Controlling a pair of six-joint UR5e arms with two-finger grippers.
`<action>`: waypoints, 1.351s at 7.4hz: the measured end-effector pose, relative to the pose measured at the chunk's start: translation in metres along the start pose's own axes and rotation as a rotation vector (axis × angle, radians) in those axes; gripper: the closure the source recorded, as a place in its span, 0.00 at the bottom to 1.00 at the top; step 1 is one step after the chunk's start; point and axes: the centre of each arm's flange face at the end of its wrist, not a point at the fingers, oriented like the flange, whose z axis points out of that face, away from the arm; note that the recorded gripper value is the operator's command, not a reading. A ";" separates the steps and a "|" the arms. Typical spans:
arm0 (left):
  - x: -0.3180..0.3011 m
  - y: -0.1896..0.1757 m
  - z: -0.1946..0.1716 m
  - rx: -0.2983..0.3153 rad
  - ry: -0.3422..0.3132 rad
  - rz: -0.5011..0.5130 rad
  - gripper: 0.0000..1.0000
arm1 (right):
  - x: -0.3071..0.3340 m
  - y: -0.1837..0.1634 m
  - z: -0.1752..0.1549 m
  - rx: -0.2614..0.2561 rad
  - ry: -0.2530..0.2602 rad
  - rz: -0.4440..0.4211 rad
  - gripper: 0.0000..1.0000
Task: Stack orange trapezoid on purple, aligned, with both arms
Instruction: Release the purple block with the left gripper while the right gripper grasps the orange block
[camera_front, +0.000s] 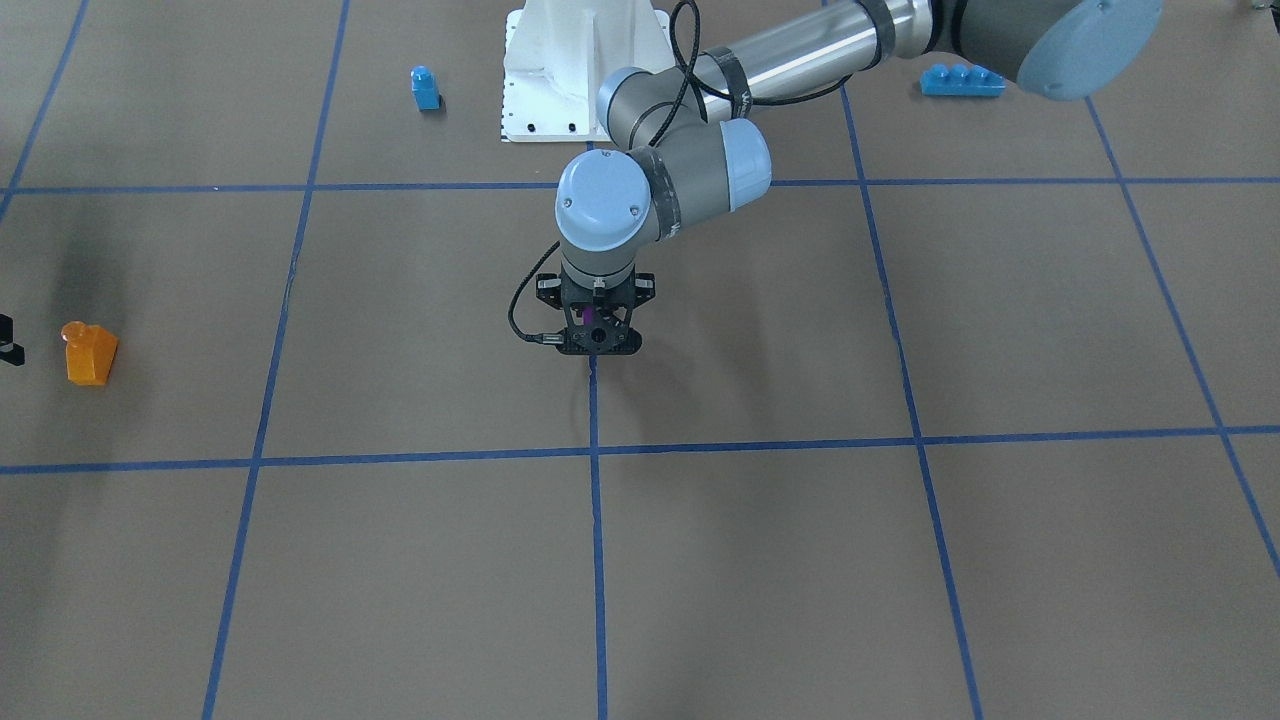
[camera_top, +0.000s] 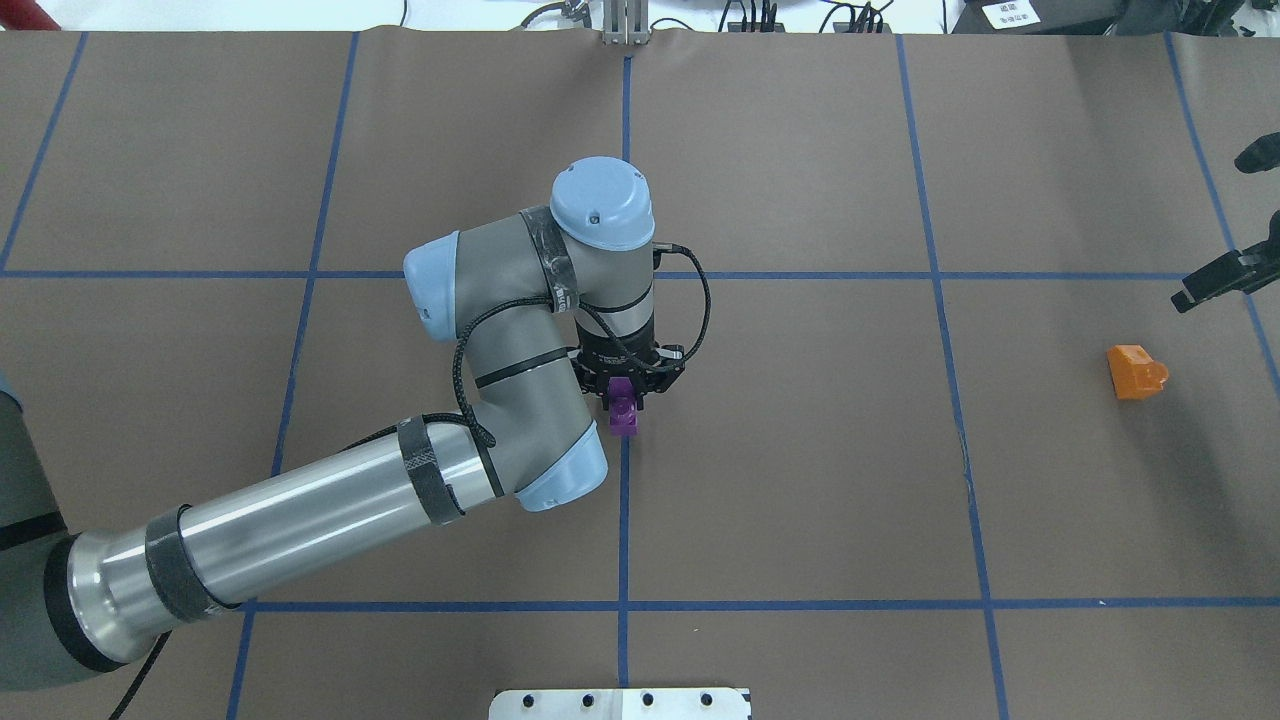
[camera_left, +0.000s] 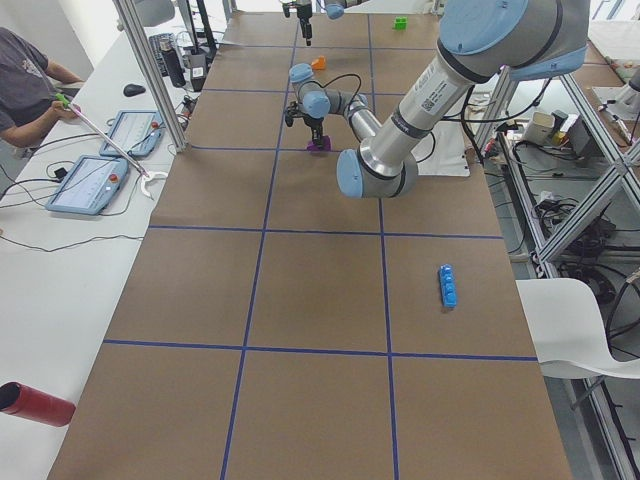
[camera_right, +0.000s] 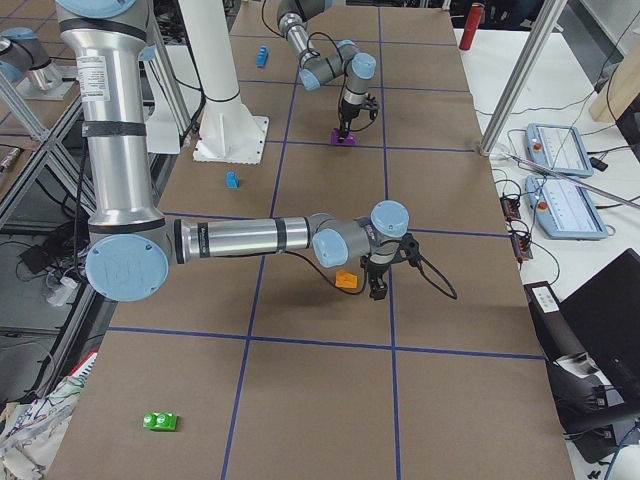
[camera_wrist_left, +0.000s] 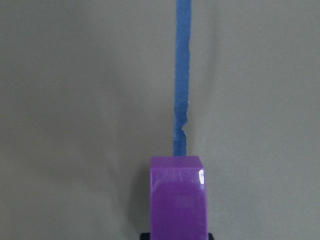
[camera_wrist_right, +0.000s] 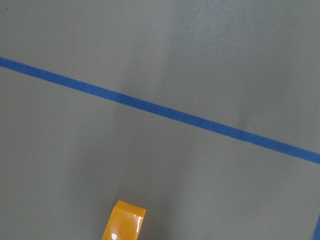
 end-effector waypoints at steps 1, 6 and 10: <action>0.000 0.001 0.001 -0.001 0.000 0.002 0.18 | -0.002 0.000 0.003 -0.006 -0.001 -0.003 0.00; 0.000 -0.005 -0.008 0.048 0.016 0.014 0.00 | -0.039 0.004 0.039 -0.073 -0.007 0.202 0.00; -0.001 -0.009 -0.014 0.059 0.020 0.010 0.00 | -0.056 0.015 0.069 -0.123 0.025 0.229 0.01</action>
